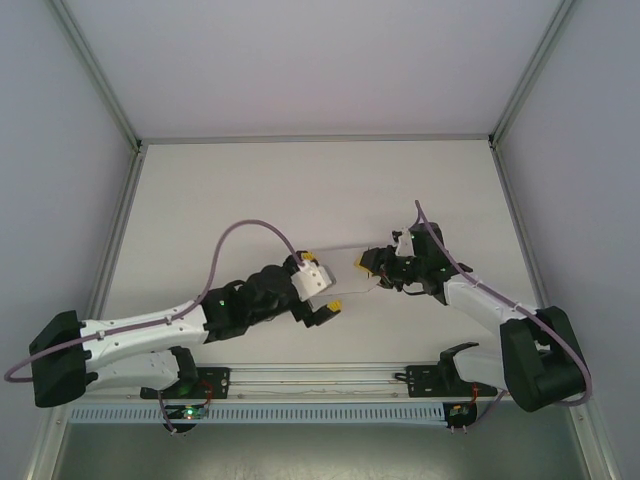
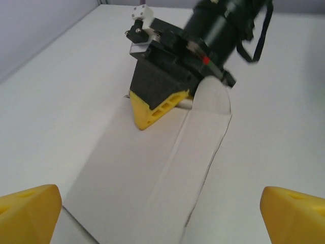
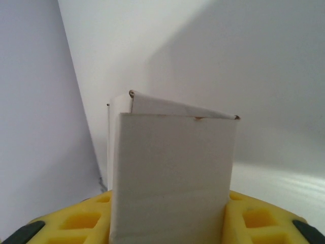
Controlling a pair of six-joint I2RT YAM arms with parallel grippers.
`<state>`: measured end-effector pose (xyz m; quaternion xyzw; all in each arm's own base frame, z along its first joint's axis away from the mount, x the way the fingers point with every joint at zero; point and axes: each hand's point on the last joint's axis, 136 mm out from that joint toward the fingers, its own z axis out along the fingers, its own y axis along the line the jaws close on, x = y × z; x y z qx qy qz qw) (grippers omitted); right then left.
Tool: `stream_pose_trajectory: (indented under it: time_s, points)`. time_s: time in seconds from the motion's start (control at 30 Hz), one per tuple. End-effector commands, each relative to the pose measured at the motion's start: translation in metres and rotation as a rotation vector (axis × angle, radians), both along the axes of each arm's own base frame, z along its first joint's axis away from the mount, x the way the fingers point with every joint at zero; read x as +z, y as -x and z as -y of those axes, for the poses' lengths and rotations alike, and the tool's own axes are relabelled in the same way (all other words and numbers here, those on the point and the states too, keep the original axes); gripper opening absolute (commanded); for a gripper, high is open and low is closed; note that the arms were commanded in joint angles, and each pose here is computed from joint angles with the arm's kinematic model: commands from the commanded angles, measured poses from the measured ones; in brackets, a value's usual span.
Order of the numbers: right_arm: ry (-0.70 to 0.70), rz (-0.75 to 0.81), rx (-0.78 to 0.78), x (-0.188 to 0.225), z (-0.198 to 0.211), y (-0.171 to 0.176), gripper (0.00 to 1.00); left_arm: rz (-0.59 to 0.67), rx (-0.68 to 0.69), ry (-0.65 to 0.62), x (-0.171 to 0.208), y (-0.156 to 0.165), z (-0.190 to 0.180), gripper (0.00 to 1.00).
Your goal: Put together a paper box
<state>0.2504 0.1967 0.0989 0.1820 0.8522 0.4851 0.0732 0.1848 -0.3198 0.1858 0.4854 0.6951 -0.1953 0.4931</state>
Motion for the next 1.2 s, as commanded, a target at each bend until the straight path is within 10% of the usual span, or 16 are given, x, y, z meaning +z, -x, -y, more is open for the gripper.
stream_pose_trajectory:
  time_s: [0.0, 0.77, 1.17]
  points:
    - [-0.109, -0.150, 0.030, 0.013, -0.011, 0.010, 0.36, 0.220, -0.041, -0.190, -0.015, -0.002, 0.000, 1.00]
    - [-0.140, -0.272, 0.094, 0.036, -0.015, 0.032, 0.39, 0.407, 0.085, -0.575, -0.052, -0.031, 0.001, 0.85]
    - [-0.146, -0.268, 0.091, 0.033, -0.015, 0.039, 0.44, 0.433, 0.063, -0.538, -0.046, -0.030, 0.013, 0.50]
